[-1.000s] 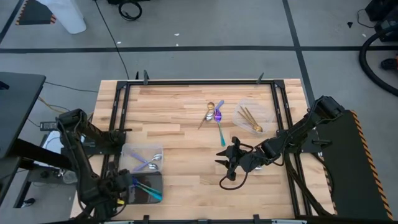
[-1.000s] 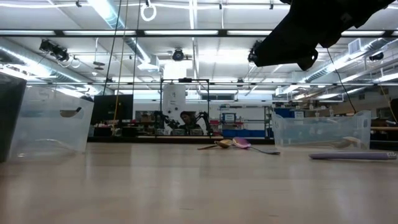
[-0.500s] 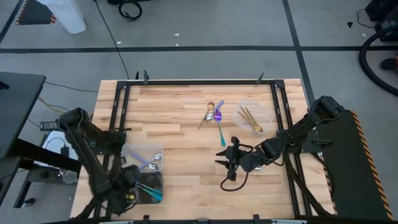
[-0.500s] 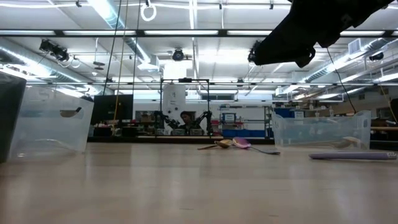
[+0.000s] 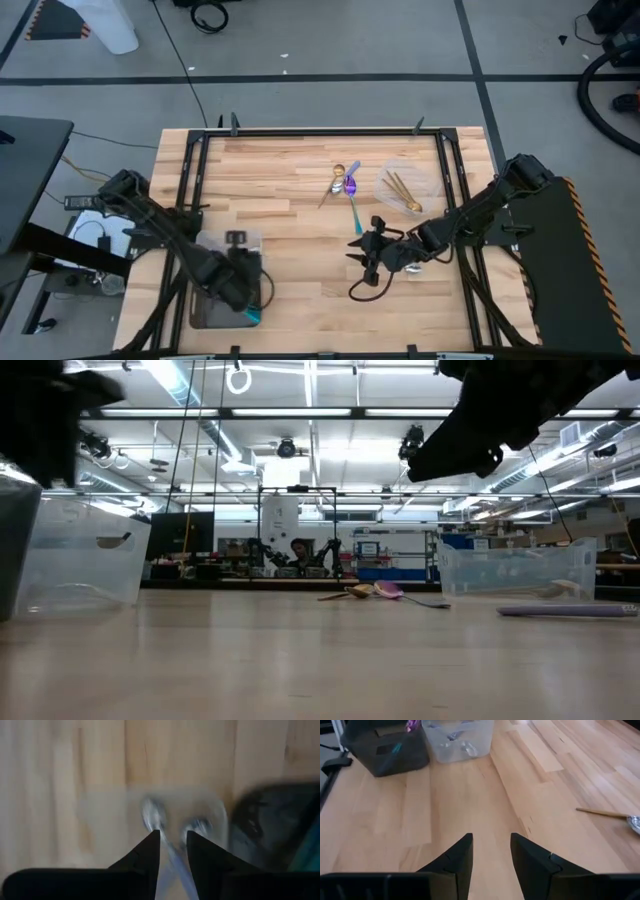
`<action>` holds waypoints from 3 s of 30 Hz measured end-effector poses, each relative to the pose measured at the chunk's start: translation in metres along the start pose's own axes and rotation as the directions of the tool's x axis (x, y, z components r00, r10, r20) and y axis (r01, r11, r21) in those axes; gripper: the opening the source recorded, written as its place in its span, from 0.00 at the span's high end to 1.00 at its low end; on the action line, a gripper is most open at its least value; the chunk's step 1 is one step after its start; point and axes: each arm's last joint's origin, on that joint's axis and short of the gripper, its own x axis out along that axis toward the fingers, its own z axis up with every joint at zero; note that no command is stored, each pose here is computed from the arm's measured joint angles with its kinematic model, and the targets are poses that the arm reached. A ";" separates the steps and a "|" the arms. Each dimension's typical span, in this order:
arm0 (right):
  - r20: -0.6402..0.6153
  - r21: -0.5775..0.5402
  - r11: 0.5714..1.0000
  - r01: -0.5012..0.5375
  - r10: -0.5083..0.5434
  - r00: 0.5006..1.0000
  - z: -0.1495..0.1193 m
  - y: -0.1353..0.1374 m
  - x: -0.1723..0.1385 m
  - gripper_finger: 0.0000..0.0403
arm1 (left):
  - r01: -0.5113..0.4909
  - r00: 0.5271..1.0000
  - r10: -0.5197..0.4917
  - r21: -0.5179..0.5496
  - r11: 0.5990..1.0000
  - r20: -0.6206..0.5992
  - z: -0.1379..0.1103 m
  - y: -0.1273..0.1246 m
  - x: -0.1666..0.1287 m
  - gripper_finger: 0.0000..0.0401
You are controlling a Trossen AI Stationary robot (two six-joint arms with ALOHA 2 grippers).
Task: Sort silverware by color (type)
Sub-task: Put the purple spoon into the bottom transparent bin
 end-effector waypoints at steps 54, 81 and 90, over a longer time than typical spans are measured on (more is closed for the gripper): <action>-0.219 0.076 0.907 0.415 -0.391 0.894 -0.002 -0.086 0.025 0.59 | -0.121 0.910 0.066 0.111 0.986 0.410 0.135 0.192 0.188 0.57; -0.149 0.186 0.908 0.376 -0.352 0.924 0.003 -0.074 0.025 0.59 | -0.274 0.897 0.086 0.392 0.878 0.433 0.134 0.201 0.230 0.57; -0.128 0.189 0.912 0.363 -0.343 0.930 0.005 -0.073 0.025 0.59 | -0.306 0.882 0.097 0.404 0.862 0.461 0.136 0.200 0.239 0.68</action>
